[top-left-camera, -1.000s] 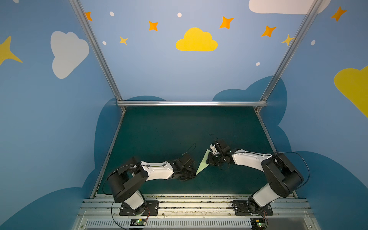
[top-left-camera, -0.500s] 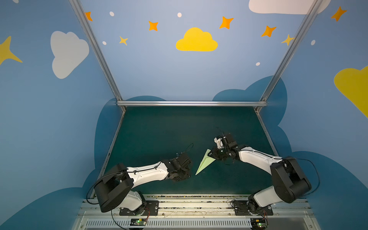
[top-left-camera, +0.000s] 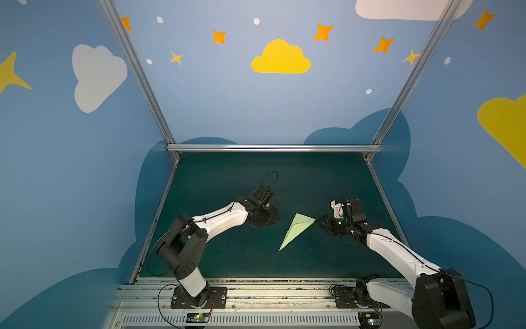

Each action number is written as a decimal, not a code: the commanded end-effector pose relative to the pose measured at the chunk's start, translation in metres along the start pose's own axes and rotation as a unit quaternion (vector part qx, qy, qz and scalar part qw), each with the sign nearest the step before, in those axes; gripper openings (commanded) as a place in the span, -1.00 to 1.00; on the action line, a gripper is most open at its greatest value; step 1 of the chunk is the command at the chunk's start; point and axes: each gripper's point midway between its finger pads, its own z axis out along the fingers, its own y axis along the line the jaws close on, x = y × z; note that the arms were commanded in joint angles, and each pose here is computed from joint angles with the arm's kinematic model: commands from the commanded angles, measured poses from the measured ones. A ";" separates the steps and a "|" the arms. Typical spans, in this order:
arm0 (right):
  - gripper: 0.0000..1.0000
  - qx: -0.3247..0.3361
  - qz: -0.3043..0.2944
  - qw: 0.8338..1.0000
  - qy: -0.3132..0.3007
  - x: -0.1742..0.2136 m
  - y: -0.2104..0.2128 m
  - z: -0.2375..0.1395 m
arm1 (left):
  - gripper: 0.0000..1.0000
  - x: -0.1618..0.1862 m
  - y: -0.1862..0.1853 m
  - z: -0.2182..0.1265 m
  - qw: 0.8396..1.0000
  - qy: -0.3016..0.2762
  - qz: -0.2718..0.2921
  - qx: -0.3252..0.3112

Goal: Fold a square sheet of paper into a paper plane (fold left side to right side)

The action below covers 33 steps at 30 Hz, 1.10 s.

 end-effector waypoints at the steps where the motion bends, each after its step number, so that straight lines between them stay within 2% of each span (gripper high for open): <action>1: -0.68 -0.008 0.013 1.000 0.022 0.011 -0.005 0.008 | 0.13 0.000 -0.022 0.016 0.995 0.069 0.044 0.064; 5: -1.00 -0.026 0.019 0.998 0.048 0.021 -0.008 0.023 | 0.10 -0.009 -0.040 0.039 0.985 0.118 0.047 0.118; 9: -1.00 -0.031 0.028 0.997 0.060 0.027 -0.012 0.033 | 0.09 -0.017 -0.047 0.058 0.980 0.136 0.041 0.141; 15: -1.00 -0.032 0.033 0.997 0.068 0.030 -0.014 0.040 | 0.07 -0.020 -0.045 0.077 0.980 0.147 0.030 0.133; 23: -1.00 -0.032 0.040 0.996 0.078 0.030 -0.017 0.051 | 0.05 0.009 -0.032 0.096 0.980 0.172 0.046 0.087; 28: -1.00 -0.027 0.041 0.995 0.084 0.030 -0.020 0.056 | 0.05 0.027 -0.037 0.104 0.976 0.193 0.052 0.091; 33: -1.00 -0.020 0.042 0.995 0.089 0.032 -0.024 0.060 | 0.05 0.033 -0.060 0.095 0.972 0.188 0.072 0.121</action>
